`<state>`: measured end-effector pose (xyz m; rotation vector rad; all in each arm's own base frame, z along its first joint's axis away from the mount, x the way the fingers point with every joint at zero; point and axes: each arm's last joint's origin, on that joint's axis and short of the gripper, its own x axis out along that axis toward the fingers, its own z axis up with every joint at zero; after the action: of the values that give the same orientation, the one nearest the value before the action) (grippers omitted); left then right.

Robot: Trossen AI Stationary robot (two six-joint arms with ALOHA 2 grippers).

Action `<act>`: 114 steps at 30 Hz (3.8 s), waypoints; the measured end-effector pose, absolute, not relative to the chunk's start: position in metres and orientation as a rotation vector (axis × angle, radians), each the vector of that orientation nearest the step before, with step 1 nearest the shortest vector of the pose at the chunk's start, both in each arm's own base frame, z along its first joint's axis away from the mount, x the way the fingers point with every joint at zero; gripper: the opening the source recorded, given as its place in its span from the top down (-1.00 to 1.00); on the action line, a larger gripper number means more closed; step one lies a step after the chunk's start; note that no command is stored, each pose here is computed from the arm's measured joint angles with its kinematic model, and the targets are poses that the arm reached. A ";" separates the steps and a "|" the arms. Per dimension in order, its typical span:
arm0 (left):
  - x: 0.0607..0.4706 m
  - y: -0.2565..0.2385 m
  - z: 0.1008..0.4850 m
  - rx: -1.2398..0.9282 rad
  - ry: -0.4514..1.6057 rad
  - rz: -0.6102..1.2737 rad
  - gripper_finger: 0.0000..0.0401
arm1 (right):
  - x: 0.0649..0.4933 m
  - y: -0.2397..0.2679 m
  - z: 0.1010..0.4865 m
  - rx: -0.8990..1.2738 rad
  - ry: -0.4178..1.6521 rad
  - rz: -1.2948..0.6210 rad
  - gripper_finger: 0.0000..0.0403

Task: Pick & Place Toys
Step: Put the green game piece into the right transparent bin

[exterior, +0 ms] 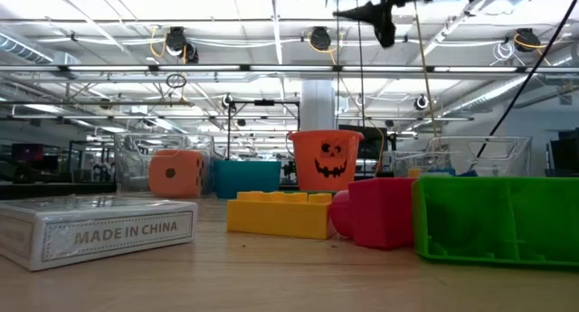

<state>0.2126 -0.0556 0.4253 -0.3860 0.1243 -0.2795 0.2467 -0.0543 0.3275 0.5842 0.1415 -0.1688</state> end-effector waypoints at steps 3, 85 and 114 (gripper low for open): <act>0.212 -0.059 0.425 -0.387 0.125 -0.295 -0.05 | 0.252 -0.036 0.336 0.623 0.072 -0.073 0.06; 0.210 -0.066 0.426 -0.361 0.123 -0.333 -0.05 | 0.232 0.092 0.201 0.253 1.129 -0.344 0.22; 0.210 -0.066 0.424 -0.362 0.142 -0.329 -0.05 | 0.220 0.089 0.167 0.369 1.150 -0.368 0.27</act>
<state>0.2099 -0.0656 0.4241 -0.3616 0.1418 -0.3286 0.2204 0.0889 0.1671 0.3694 1.1495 -0.3680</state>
